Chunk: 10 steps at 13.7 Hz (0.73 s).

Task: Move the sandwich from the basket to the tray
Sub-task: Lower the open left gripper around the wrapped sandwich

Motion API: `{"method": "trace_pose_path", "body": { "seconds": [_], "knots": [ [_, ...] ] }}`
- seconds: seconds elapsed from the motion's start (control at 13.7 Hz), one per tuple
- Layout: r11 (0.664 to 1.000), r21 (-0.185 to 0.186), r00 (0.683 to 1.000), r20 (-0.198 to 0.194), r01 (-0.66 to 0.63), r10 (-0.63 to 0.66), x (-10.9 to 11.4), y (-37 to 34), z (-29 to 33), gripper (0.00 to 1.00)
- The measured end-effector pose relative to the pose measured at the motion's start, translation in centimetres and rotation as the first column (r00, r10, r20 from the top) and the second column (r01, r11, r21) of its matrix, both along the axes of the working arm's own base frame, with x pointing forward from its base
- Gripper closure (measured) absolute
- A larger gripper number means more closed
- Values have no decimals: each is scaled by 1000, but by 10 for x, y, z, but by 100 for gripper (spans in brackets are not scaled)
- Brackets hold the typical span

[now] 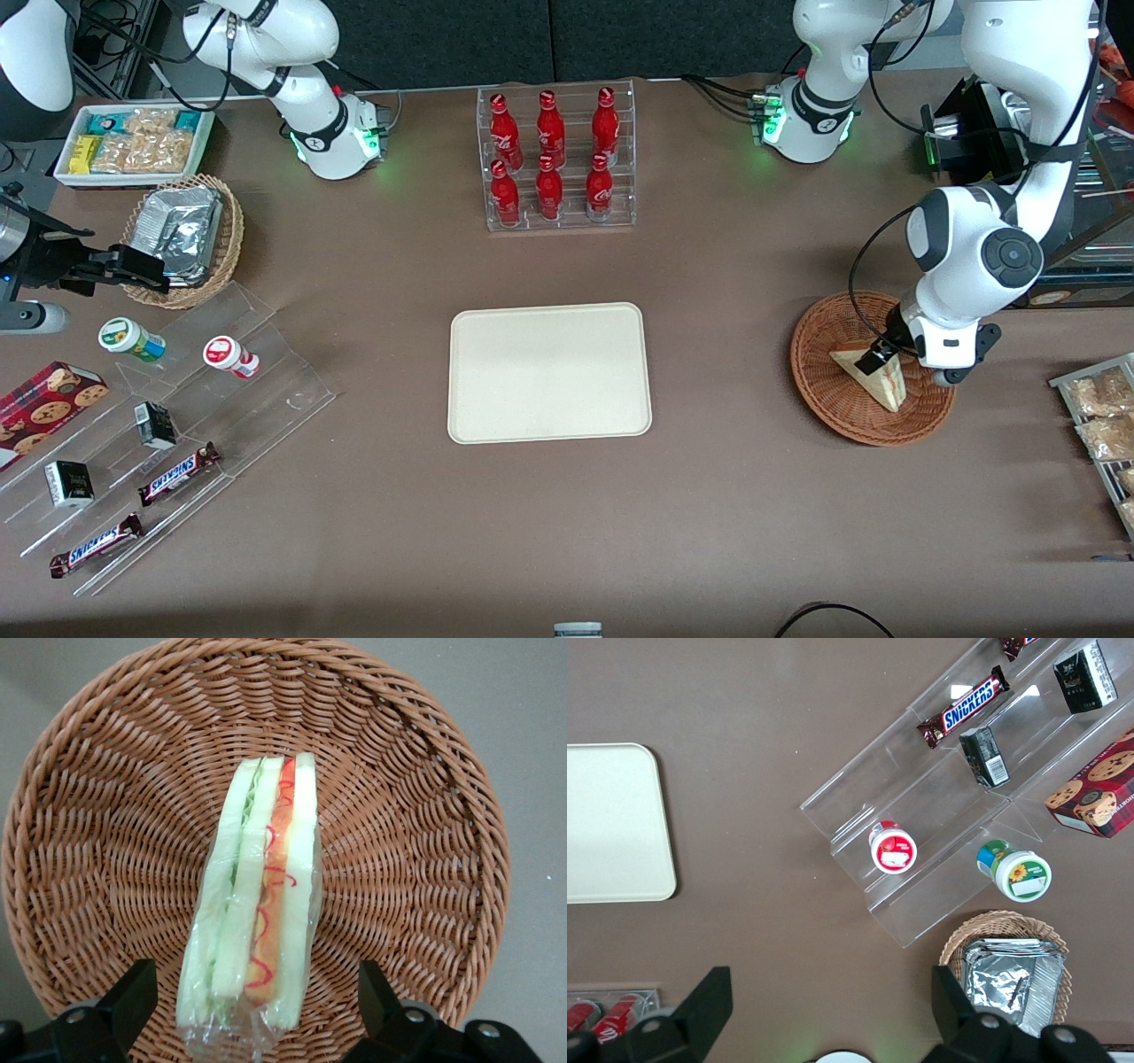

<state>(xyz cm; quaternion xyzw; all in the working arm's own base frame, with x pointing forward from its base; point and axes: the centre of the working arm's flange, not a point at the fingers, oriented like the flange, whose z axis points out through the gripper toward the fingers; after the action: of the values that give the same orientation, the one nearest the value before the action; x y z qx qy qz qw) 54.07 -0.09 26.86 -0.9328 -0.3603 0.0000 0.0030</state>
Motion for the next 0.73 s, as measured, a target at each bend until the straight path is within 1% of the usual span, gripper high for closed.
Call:
{"method": "trace_pose_path", "body": {
  "seconds": [0.07, 0.15, 0.22, 0.29, 0.44, 0.58, 0.66, 0.73],
  "knots": [
    [1000, -1, 1000, 4, -3, 3, 1, 0, -2, 0],
    [1000, -1, 1000, 6, -9, 9, 1, 0, -4, 4],
    [1000, -1, 1000, 4, -20, 20, 1, 0, -5, 5],
    [1000, -1, 1000, 4, -26, 26, 1, 0, -6, 12],
    [1000, -1, 1000, 4, -29, 29, 1, 0, -6, 38],
    [1000, -1, 1000, 5, -29, 29, 1, 0, -5, 59],
    [1000, -1, 1000, 6, -29, 29, 1, 0, -5, 65],
    [1000, -1, 1000, 7, -29, 29, 1, 0, -5, 69]
  ]
}}
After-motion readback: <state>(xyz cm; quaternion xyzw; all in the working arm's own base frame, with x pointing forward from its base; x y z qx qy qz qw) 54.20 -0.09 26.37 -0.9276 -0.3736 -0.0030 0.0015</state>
